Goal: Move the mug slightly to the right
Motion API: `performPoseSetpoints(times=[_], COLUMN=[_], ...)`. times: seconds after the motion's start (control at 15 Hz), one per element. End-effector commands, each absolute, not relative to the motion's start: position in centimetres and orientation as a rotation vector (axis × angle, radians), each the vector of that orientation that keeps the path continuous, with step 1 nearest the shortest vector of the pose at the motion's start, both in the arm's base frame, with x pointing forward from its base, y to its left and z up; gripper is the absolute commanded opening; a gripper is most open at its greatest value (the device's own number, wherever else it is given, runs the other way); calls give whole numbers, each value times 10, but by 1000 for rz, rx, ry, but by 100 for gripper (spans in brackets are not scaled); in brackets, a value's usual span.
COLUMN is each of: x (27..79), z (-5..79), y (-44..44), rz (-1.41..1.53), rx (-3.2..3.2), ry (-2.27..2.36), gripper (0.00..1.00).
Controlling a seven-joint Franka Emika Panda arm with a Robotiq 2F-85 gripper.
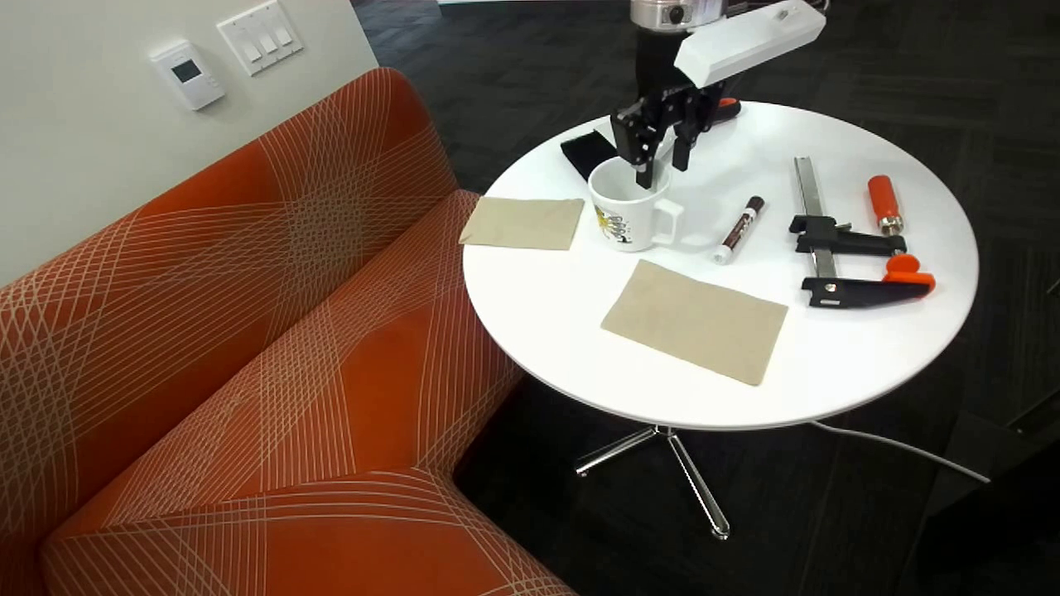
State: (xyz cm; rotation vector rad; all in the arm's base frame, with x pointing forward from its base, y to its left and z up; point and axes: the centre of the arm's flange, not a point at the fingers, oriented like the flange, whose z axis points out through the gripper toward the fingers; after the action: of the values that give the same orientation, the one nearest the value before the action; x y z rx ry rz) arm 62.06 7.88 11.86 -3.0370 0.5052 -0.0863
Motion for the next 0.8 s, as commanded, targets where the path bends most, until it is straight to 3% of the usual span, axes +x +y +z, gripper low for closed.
performPoseSetpoints(times=[0.0,0.2,0.27,0.73], x=[628,629,630,620], z=[118,119,119,147], y=[80,84,86,73], rz=[-102,-99,-97,-114], rx=[-3009,-3006,-3005,-3027], ry=[487,477,473,591], gripper=[27,3,0,3])
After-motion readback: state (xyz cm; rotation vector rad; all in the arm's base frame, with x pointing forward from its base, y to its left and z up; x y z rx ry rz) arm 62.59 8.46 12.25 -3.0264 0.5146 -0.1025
